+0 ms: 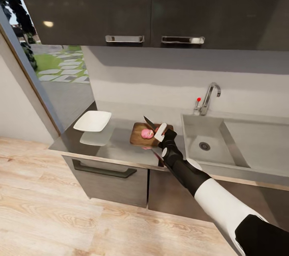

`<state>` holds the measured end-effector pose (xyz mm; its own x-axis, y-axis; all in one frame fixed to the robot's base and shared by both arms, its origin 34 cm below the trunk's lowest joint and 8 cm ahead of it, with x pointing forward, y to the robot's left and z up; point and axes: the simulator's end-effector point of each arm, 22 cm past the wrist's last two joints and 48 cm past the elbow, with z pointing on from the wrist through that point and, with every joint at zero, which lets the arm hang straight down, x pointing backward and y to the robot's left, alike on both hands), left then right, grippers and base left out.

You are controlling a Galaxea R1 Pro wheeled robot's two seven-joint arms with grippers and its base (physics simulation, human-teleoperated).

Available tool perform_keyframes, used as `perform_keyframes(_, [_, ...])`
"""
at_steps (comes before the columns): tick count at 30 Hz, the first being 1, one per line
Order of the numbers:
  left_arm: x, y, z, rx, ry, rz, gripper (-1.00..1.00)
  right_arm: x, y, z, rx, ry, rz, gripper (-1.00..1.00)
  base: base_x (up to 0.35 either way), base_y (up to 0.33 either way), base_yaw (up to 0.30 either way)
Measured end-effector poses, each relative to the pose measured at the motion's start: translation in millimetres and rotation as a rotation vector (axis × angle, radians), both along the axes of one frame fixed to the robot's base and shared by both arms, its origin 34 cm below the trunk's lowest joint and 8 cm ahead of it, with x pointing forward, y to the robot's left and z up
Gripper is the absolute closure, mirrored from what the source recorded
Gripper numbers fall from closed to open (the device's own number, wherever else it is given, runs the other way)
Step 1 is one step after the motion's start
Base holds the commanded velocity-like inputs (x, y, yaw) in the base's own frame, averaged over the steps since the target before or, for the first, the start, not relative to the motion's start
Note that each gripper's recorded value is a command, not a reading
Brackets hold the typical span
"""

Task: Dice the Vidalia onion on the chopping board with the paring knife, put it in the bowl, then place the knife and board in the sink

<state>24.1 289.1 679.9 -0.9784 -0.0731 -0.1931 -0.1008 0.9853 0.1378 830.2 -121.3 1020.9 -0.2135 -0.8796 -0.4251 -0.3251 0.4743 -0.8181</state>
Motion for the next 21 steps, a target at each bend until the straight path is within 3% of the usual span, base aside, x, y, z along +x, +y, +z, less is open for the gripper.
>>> perform_keyframes(21, [-8.7, 1.0, 1.5, 0.002, 0.024, 0.000, -1.00, -1.4, -2.9, -18.9, -0.003, 0.035, -0.006, 1.00, -0.028, 0.024, 0.000])
